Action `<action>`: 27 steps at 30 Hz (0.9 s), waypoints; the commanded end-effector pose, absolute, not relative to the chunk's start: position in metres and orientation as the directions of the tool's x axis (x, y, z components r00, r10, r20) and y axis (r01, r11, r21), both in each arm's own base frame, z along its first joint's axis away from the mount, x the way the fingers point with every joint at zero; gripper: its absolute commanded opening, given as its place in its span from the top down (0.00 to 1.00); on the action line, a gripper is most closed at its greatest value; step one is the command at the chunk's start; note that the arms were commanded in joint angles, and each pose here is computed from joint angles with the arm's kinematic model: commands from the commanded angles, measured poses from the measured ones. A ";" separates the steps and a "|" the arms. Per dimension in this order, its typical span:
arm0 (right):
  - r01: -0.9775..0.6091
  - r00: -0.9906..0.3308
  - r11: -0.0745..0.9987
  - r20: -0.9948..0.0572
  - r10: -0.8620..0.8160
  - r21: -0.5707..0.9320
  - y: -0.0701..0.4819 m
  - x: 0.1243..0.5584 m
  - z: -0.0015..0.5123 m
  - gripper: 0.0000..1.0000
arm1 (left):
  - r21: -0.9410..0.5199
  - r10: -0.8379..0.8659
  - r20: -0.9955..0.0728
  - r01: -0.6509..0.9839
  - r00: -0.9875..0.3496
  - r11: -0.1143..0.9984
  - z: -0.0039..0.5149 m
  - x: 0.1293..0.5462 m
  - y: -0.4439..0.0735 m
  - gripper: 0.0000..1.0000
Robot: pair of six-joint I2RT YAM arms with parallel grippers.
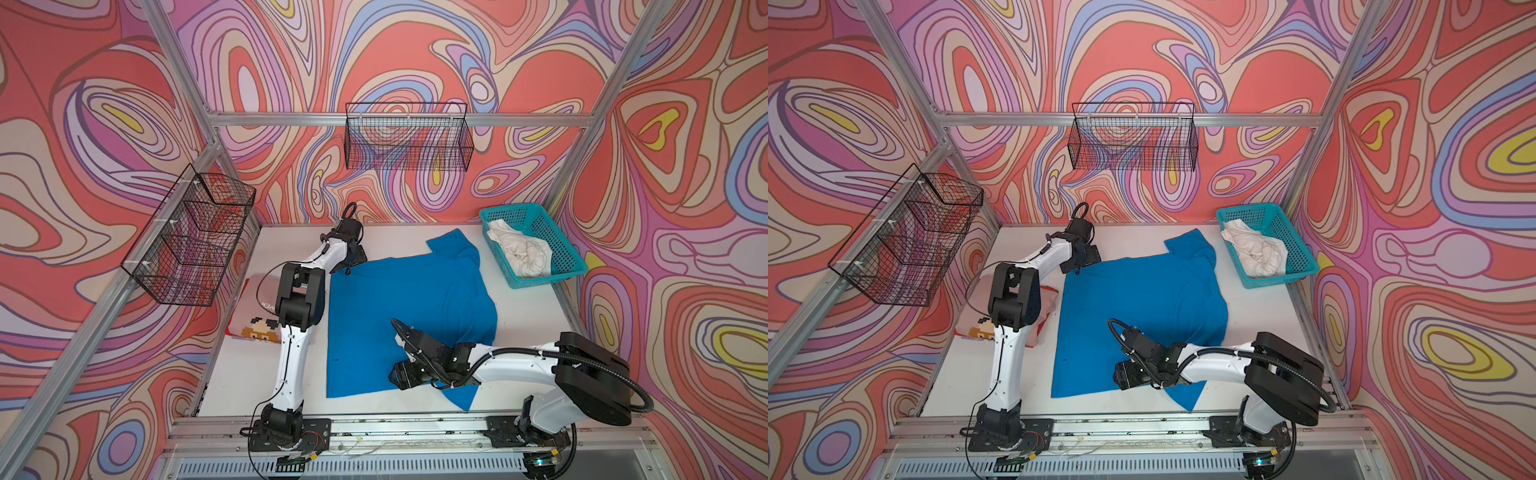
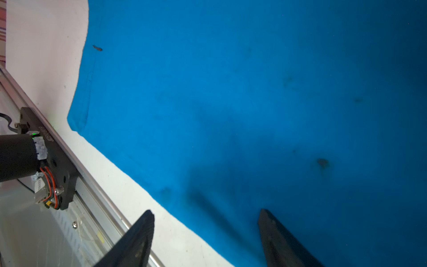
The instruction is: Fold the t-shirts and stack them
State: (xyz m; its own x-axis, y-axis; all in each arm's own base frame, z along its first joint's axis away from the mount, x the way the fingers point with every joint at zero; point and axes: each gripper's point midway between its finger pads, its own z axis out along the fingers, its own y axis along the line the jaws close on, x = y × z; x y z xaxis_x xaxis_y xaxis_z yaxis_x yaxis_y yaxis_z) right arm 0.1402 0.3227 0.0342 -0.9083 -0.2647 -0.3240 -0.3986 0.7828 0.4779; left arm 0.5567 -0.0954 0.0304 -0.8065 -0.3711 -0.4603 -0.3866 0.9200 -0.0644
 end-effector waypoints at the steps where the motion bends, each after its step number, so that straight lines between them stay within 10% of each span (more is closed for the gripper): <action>1: -0.317 -0.947 0.847 -0.191 -0.258 0.427 0.288 0.115 0.013 0.24 | 0.037 -0.313 -0.430 -0.363 -0.847 0.931 0.026 0.553 -0.081 0.01; 14: 0.069 -0.929 0.983 -0.347 0.126 0.172 0.183 0.154 0.085 0.19 | -0.196 -0.357 -0.525 -0.298 -0.773 0.934 0.150 0.502 -0.126 0.00; 27: 0.283 -0.917 0.931 -0.220 0.333 0.230 0.164 0.133 0.042 0.19 | -0.302 -0.457 -0.350 -0.364 -0.817 0.881 0.101 0.354 -0.164 0.00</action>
State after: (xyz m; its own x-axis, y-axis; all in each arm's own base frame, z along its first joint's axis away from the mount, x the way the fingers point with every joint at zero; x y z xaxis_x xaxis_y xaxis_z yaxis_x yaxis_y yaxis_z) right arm 0.1327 0.1631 0.0477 -0.9399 0.2335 -0.2492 0.1898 0.9638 0.1872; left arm 0.3697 -0.1649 0.1055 -0.8464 -0.3631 -0.3895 -0.2843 0.9266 -0.2460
